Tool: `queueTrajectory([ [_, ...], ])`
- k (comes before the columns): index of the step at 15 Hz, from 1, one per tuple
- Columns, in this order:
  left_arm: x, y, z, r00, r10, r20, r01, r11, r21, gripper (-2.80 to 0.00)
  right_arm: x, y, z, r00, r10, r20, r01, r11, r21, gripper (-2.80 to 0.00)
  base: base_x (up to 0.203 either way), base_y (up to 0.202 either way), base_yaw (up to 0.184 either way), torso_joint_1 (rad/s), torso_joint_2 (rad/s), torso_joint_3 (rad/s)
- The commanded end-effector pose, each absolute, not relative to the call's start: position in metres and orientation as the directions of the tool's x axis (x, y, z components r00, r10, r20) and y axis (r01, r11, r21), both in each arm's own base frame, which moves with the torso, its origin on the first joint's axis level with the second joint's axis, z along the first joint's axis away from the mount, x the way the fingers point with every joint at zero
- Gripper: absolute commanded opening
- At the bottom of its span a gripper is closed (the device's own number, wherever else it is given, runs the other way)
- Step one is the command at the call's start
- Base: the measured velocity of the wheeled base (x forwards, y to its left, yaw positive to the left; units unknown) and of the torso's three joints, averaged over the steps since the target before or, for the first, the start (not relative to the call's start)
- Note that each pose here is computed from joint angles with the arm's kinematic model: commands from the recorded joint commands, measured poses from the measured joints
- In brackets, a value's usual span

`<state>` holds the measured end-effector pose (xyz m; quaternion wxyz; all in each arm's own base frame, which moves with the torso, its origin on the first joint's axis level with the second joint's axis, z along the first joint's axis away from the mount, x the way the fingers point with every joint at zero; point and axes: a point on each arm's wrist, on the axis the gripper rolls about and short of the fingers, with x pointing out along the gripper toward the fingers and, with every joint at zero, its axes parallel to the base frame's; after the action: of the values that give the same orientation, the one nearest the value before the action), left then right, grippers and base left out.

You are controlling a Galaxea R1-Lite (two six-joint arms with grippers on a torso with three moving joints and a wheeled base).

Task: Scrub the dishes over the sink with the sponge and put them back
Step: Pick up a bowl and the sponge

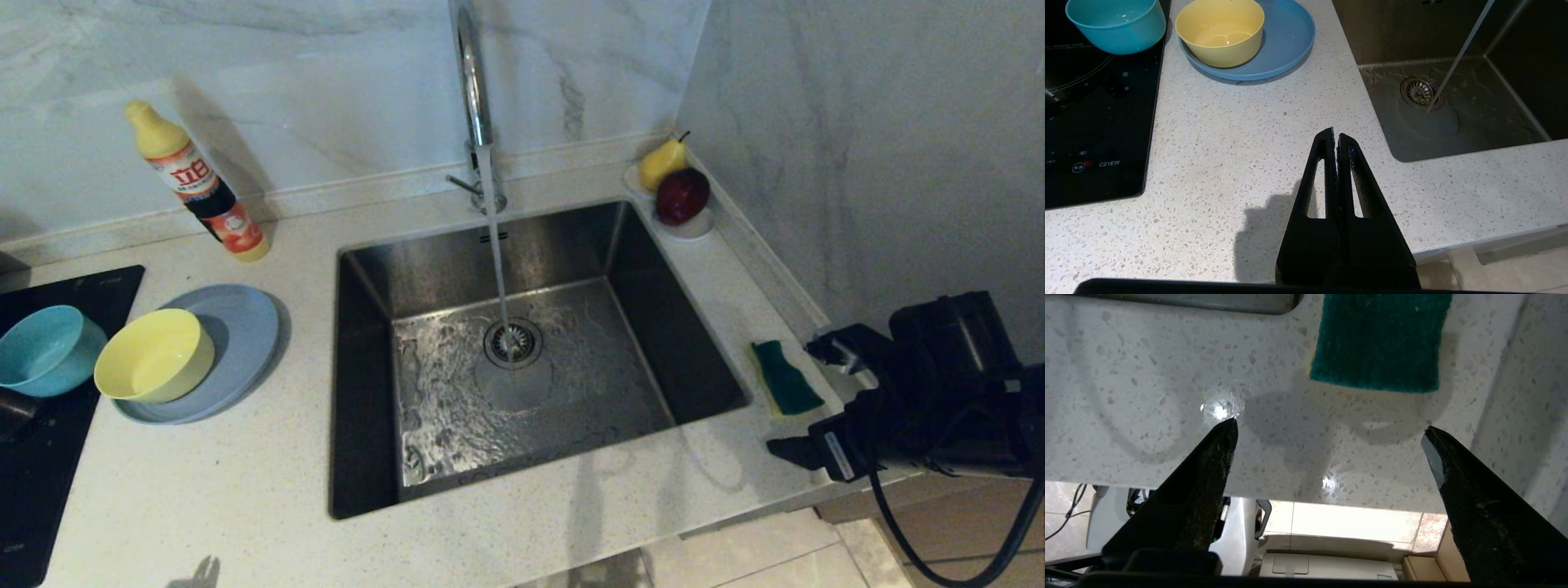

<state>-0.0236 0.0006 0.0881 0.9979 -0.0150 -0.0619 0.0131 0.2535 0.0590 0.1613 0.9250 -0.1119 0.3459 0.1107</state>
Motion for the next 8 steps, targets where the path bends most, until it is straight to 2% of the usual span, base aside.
queueTrajectory([
  [1, -0.02, 0.001, 0.077, 0.996, 0.029, 0.083, -0.027, 0.999, -0.031, -2.8, 0.257, 0.059, 0.159, 0.732, 0.125, -0.669, -0.282, 0.95, -0.131, 0.0, 0.0, 0.0, 0.0, 0.0, 0.0, 0.0],
  [8, -0.02, 0.001, 0.077, 0.996, 0.029, 0.083, -0.027, 0.999, -0.031, -2.8, 0.268, 0.061, 0.154, 0.75, 0.123, -0.65, -0.275, 0.951, -0.138, 0.0, 0.0, 0.0, 0.0, 0.0, 0.0, 0.0],
])
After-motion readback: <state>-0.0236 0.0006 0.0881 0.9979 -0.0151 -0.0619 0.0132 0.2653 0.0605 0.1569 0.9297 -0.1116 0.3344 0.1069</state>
